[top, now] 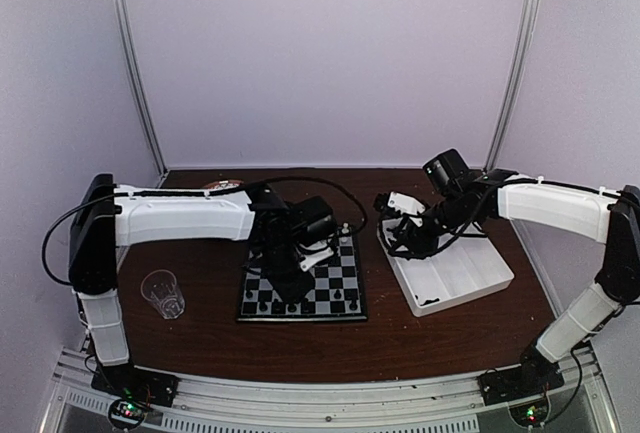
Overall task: Set up the chess pieces on the board
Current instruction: Place the king at e8, then pick up the knight from the storage box.
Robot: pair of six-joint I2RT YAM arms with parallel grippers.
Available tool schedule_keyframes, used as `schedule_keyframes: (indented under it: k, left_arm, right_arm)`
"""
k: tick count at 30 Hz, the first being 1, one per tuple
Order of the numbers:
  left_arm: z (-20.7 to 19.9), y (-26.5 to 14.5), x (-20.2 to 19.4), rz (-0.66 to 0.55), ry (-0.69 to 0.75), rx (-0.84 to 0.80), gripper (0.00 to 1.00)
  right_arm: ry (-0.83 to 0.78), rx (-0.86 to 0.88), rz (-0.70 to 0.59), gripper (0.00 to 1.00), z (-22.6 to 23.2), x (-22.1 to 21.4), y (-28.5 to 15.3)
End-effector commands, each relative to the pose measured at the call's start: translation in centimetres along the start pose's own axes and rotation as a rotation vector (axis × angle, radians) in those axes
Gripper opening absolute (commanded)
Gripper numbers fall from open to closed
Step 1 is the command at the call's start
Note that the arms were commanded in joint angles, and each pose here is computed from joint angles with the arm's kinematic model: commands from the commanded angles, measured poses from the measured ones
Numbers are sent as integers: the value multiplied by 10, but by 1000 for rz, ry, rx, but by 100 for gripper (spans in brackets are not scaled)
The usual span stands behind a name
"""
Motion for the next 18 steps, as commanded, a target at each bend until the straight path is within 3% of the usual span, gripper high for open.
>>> schedule_keyframes:
  k: [1,7,11,14,18]
  left_arm:
    - [9,-74,3,-152,-9,11,46]
    - [17,-128,12,-401,-28,44,49]
    - [24,-155,32,-687,-151,63,50]
    - [19,-155,41,-822,-221,-20,50]
    - [15,-152,47,-863,-240,-66,51]
  right_arm:
    - [67,-26,-22,52,-19,2,-20]
    - [149,-152,112,46,-59,-19,-18]
    - [226,-188,200,40,-73,-27,-2]
    - [258,-179,260,37,-80,-30,11]
    - [254,-189,298,37,-91,-32,26]
Point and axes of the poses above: each gripper's point midway between its finger pads, its own y axis out along the fingers, its own z axis along the line the jaws close on, x = y × z, the point moved 5 cm from there along -y, back along the fingers, and after that the axes turned 11 degrees about y, right-handed, at the moved point
